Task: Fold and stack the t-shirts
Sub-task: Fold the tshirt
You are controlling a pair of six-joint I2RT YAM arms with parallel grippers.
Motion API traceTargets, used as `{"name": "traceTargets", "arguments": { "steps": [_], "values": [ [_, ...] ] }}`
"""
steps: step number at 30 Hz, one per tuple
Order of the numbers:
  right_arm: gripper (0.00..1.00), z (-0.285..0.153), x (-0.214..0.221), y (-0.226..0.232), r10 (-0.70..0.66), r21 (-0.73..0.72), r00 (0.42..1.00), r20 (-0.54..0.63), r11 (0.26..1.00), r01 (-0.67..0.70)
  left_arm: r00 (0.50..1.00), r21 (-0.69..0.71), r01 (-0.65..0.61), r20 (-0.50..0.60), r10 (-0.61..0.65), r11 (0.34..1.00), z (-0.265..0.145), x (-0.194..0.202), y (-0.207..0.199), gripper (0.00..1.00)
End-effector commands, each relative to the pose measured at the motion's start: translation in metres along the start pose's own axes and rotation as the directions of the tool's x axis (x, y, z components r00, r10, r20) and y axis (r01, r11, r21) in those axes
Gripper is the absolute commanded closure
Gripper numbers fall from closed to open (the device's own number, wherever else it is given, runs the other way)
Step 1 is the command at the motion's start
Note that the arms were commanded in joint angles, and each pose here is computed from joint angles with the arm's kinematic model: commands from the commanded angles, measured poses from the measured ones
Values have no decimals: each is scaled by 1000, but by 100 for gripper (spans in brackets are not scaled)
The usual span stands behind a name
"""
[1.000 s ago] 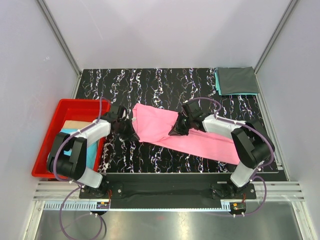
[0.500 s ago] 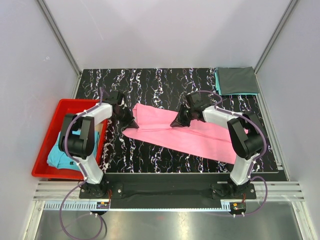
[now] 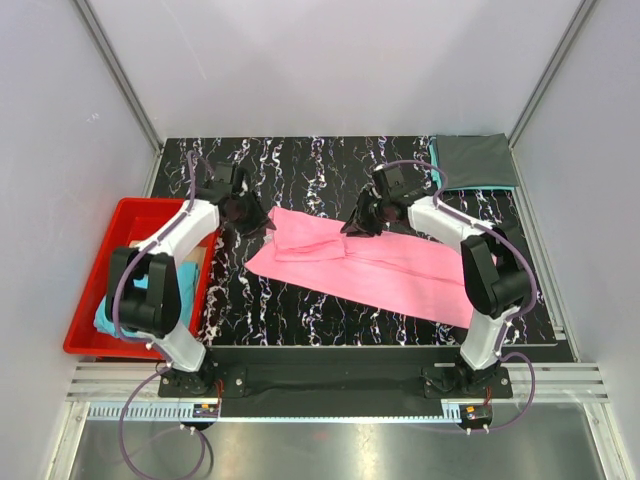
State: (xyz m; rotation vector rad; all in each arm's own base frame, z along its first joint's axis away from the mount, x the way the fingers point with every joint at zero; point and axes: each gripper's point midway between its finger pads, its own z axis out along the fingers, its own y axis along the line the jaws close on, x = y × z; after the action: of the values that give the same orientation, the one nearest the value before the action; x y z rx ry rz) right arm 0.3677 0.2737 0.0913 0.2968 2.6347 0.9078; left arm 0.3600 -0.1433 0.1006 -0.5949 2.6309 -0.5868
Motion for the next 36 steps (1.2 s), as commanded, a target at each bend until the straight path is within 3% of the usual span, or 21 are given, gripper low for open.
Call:
{"name": "traceTargets", "arguments": {
  "steps": [1,4,9,15,21,32,36],
  "values": [
    [72,-22,-12,3,-30,30,998,59,999,28,992,62,-116,53,112,991,-12,3,-27,60],
    [83,-20,-2,3,-19,10,999,38,1000,19,988,106,-151,-14,153,983,-1,30,-36,62],
    [90,-13,16,9,-37,-44,999,-9,998,37,987,71,-144,-65,148,987,17,55,-23,68],
    [92,6,32,19,-71,-77,996,-62,995,66,985,20,-146,-88,147,989,26,63,-8,75],
    [92,22,33,20,-69,-79,995,-79,995,63,984,-9,-162,-70,161,987,26,61,-1,74],
    [94,50,24,-20,-27,2,997,-71,1000,27,982,-151,-184,-78,174,971,41,62,34,73],
    [94,46,30,-20,-10,-15,998,-64,1000,9,983,-116,-179,-48,175,977,36,58,24,72]
  ]
}}
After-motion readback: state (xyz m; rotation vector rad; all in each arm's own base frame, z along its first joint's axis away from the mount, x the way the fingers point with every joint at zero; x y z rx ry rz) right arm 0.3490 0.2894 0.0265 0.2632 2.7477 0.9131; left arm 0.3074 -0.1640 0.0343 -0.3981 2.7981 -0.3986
